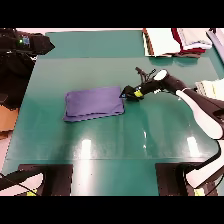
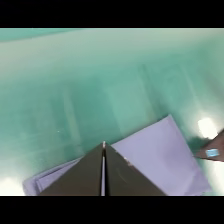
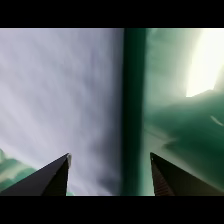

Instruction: Fold the shirts.

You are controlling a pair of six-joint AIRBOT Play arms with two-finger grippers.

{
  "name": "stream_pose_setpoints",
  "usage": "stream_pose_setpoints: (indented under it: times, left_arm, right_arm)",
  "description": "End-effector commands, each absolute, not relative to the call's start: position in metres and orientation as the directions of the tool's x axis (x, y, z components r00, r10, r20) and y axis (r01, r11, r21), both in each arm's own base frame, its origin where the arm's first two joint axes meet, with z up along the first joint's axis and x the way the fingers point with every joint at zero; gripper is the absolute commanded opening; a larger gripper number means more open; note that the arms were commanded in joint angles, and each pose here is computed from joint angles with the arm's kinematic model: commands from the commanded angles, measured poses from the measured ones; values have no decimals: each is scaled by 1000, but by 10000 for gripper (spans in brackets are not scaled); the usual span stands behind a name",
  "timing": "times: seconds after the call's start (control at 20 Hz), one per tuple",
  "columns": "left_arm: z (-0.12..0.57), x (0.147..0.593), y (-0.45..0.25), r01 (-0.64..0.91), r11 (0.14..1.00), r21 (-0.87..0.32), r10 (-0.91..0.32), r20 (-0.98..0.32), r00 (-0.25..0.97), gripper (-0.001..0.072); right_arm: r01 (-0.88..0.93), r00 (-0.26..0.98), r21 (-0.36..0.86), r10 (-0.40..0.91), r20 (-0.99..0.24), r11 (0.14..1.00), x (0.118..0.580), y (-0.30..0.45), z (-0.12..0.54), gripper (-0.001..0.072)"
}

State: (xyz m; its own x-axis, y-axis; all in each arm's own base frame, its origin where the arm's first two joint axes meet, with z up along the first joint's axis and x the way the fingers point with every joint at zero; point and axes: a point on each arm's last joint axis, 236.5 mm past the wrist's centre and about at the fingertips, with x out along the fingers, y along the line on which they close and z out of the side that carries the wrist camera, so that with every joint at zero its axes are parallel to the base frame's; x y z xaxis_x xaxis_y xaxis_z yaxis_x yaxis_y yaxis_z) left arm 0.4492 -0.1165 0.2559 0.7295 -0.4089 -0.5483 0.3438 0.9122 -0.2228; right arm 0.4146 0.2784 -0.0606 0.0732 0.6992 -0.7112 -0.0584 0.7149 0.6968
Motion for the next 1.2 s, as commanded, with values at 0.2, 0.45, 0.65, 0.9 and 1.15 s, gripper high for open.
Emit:
stream_pose_setpoints:
  times: [0.2, 0.45, 0.65, 0.9, 1.15]
  left_arm:
    - [252, 450, -129, 364, 892, -267, -452, -545, 706, 24]
    - [252, 436, -173, 454, 855, -250, -511, -546, 664, 23]
    - [252, 419, -211, 536, 810, -238, -568, -546, 616, 24]
    - [253, 404, -238, 588, 772, -241, -610, -541, 579, 24]
    - [254, 386, -267, 642, 728, -242, -651, -539, 535, 24]
  right_arm:
    - [-196, 34, 751, 770, -637, 630, 417, 375, -70, 101]
    - [-384, 183, 629, 724, -665, 675, 462, 357, -11, 14]
    - [-347, 355, 516, 619, -701, 783, 501, 240, 57, 14]
    - [-136, 534, 372, 384, -753, 918, 502, 39, 119, 15]
    - [191, 688, 351, 129, -714, 917, 476, -145, 152, 15]
